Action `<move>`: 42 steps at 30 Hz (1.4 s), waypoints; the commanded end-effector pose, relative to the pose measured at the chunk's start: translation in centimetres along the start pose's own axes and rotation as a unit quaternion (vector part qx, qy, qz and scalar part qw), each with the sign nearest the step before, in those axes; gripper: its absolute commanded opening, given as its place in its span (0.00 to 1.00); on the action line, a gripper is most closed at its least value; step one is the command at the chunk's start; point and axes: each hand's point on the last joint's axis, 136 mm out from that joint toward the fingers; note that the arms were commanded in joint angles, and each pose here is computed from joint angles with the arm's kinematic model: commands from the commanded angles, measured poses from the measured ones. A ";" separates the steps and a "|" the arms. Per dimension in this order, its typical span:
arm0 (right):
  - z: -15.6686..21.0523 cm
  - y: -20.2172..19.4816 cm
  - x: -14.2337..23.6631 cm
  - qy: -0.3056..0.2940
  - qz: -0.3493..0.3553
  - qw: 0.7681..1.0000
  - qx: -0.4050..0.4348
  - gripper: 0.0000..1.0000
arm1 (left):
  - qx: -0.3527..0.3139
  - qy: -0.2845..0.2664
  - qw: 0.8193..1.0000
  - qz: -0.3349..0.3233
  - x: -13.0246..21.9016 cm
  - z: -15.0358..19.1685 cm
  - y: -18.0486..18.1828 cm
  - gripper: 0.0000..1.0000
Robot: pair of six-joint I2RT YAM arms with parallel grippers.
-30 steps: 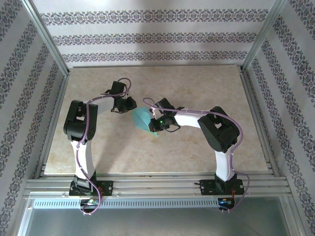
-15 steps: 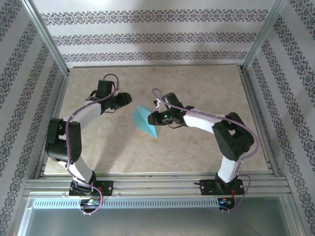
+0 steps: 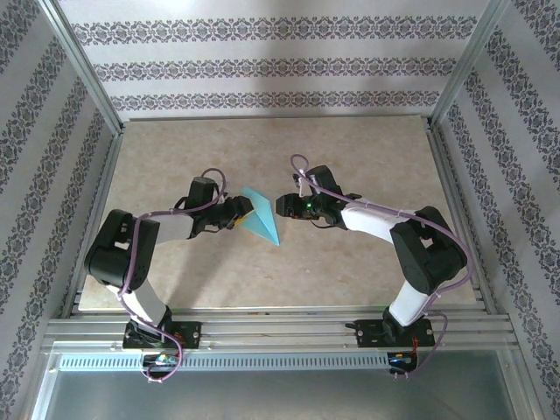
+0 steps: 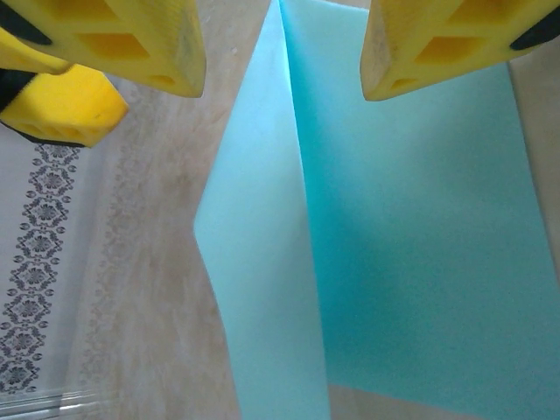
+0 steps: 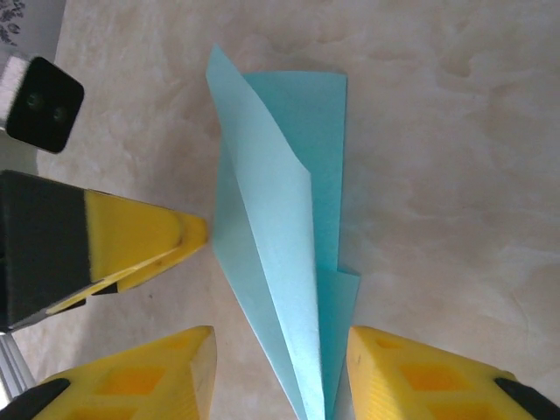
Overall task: Fold a paper plane with a square sheet of paper (pick it up from the middle)
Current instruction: Turn over the paper at the center of the table.
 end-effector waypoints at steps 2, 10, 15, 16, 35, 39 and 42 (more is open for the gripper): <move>-0.7 -0.6 0.1 -0.026 0.011 1.000 -0.008 0.47 | -0.006 -0.005 1.000 0.024 -1.5 -0.8 -1.6 0.50; -1.2 -0.5 1.6 -0.053 0.014 0.998 -0.001 0.59 | -0.002 0.006 0.999 0.042 -3.6 -1.2 -1.9 0.37; -1.3 -0.6 2.2 -0.064 0.011 0.998 -0.004 0.64 | -0.003 0.010 0.999 0.050 -4.6 -1.3 -2.0 0.28; -1.5 -0.6 2.5 -0.068 0.009 0.998 -0.005 0.66 | -0.003 0.011 0.998 0.055 -4.8 -1.4 -2.1 0.26; -6.3 -1.8 11.1 -0.220 0.033 0.975 -0.008 0.86 | -0.155 0.091 0.969 -0.169 4.1 -1.1 -2.0 0.04; -6.7 -3.0 11.6 -0.225 0.053 0.972 -0.038 0.98 | -0.220 0.133 0.915 -0.310 8.2 -1.8 -0.6 0.04; -6.7 -3.6 11.9 -0.229 0.058 0.971 -0.046 0.98 | -0.271 0.144 0.857 -0.415 10.8 -3.3 -0.1 0.04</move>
Point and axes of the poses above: each hand's point on the last joint's axis, 136 mm out from that joint toward the fingers, its own x axis back along the fingers, its own y axis along the line the jaws close on, z = x × y, and after that the axes turned 12 degrees about -x, right-handed
